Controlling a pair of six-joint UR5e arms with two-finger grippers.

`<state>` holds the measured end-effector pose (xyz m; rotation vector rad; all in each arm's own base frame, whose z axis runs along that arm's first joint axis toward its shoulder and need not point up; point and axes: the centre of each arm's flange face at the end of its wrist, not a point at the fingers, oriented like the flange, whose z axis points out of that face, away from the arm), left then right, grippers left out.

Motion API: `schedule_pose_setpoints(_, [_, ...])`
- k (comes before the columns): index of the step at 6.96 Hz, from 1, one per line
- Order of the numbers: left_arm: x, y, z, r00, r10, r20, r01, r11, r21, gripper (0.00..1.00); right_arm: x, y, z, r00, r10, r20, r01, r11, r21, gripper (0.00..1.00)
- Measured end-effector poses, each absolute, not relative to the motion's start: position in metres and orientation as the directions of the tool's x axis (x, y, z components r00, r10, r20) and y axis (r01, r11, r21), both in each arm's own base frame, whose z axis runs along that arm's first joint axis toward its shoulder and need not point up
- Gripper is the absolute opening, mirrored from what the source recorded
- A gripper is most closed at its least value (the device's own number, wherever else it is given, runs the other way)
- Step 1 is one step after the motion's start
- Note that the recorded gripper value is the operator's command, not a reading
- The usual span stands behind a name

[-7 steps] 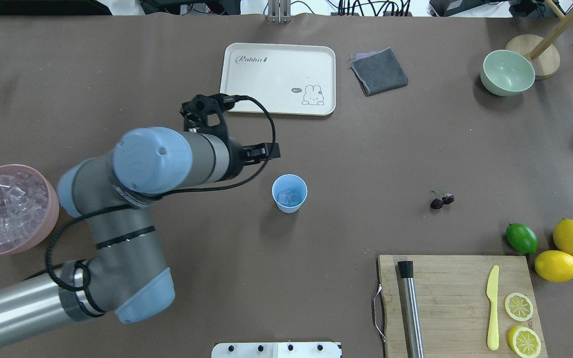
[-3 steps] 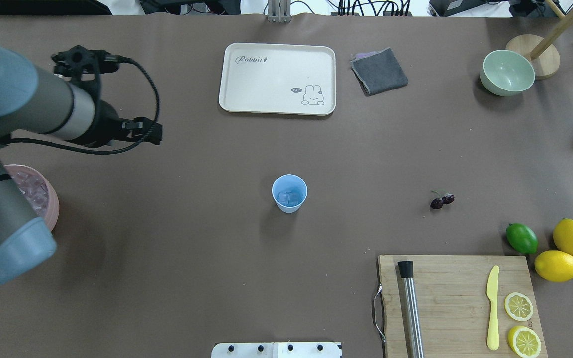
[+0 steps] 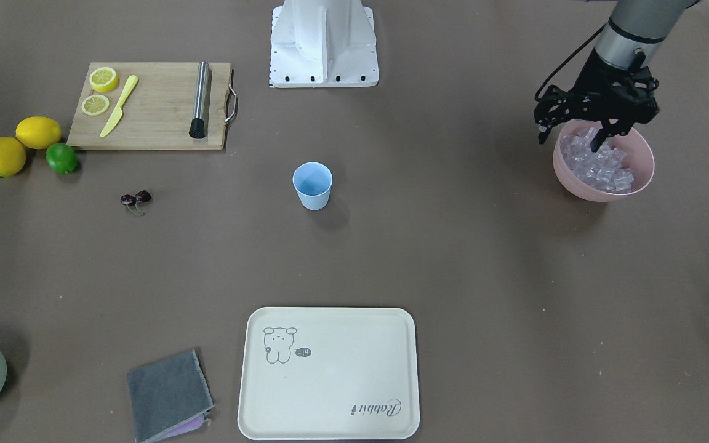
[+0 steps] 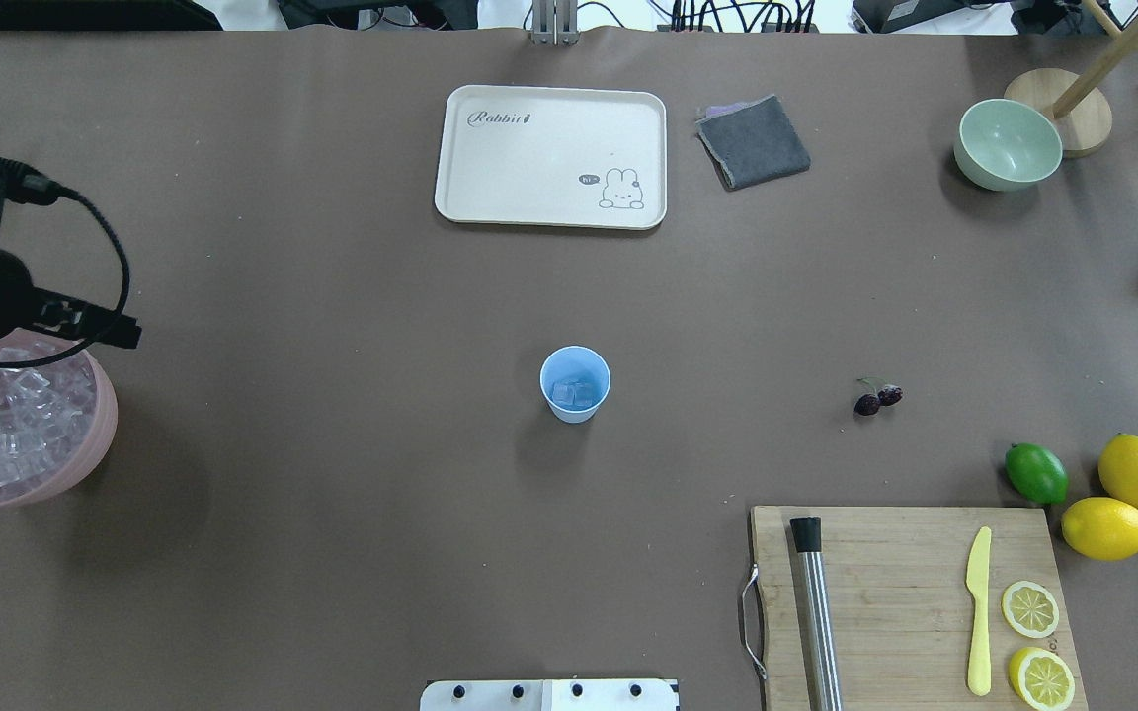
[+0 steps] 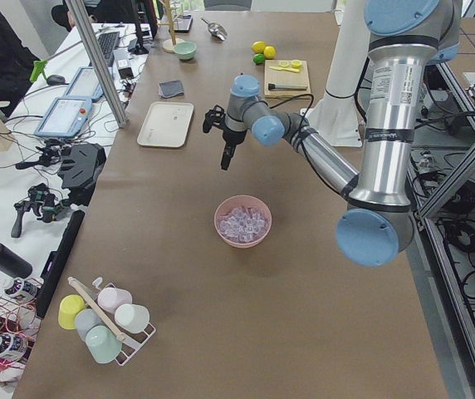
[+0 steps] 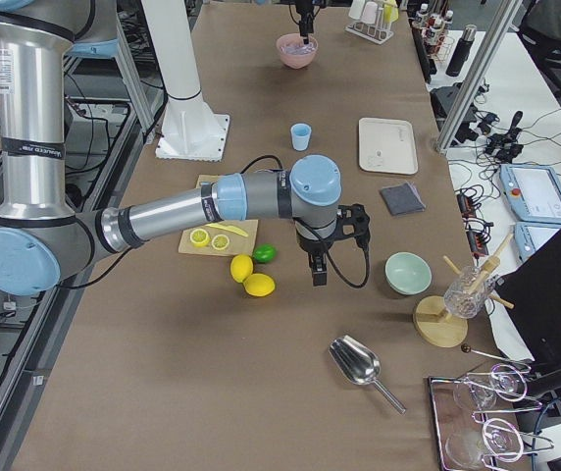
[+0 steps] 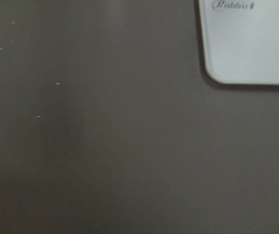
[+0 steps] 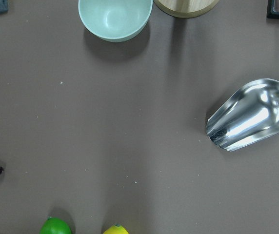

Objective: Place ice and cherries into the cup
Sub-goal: 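Move the left gripper back down into the ice bowl, then grasp another ice cube in the pink bowl with the left gripper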

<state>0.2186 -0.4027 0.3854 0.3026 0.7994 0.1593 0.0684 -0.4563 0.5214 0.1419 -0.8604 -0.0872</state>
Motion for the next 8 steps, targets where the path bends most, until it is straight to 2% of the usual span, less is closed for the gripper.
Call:
schedule_pose_setpoints(2, [0.187, -0.365, 0.474, 0.631, 0.335, -0.7, -0.057, 0.919, 0.39, 0.97, 0.068, -0.456, 0.522, 0.646, -0.132, 0.752, 0.019, 0.987, 0.158, 1.0])
schedule_pose_setpoints(4, [0.171, -0.345, 0.525, 0.599, 0.34, -0.725, -0.073, 0.925, 0.373, 0.96, 0.068, -0.456, 0.526, 0.648, -0.128, 0.751, 0.019, 0.988, 0.152, 1.0])
schedule_pose_setpoints(6, [0.166, -0.339, 0.547, 0.607, 0.324, -0.726, -0.084, 0.934, 0.347, 0.88, 0.068, -0.455, 0.53, 0.649, -0.122, 0.751, 0.019, 0.989, 0.143, 1.0])
schedule_pose_setpoints(7, [0.165, -0.337, 0.553, 0.612, 0.316, -0.725, -0.087, 0.938, 0.335, 0.74, 0.068, -0.455, 0.53, 0.649, -0.121, 0.751, 0.019, 0.99, 0.142, 1.0])
schedule_pose_setpoints(8, [0.166, -0.336, 0.557, 0.611, 0.313, -0.728, -0.093, 0.941, 0.326, 0.72, 0.068, -0.455, 0.53, 0.648, -0.122, 0.751, 0.019, 0.989, 0.144, 1.0])
